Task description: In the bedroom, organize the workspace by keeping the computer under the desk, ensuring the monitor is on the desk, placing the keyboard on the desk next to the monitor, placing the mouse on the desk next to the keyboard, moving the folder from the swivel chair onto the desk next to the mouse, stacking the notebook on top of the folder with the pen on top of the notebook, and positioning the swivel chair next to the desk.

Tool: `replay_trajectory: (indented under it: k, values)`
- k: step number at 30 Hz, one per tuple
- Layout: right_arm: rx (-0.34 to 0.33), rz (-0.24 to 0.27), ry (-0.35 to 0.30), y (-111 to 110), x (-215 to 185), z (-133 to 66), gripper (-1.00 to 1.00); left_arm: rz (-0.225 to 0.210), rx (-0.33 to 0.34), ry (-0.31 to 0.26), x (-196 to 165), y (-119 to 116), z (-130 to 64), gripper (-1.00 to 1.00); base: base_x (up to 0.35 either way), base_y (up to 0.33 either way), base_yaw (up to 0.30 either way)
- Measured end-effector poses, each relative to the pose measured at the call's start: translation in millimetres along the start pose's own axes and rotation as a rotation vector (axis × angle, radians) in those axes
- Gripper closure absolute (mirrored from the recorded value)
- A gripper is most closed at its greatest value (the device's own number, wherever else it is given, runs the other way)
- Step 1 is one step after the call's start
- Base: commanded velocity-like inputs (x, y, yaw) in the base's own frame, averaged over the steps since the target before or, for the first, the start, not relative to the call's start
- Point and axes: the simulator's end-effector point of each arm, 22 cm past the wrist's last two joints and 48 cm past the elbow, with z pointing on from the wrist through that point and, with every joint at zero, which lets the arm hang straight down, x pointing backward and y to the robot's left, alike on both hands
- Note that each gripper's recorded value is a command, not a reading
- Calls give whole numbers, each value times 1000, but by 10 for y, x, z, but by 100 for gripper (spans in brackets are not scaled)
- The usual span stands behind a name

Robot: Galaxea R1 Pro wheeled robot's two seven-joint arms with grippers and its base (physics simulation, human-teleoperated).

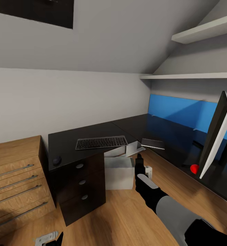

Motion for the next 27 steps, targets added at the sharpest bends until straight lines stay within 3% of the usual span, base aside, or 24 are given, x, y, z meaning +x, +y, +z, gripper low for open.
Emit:
replay_trajectory:
  k: [12,22,27]
  values:
    - [-52,-16,-40,95,-267,62,-100,-2,4,0,5,-14,0,-100,0,0,0]
    - [-187,-33,-78,378,-410,45,-100,-2,5,0,5,-18,0,-100,0,0,0]
    - [-196,-34,-95,392,-493,54,-100,-2,5,0,7,-19,0,-100,0,0,0]
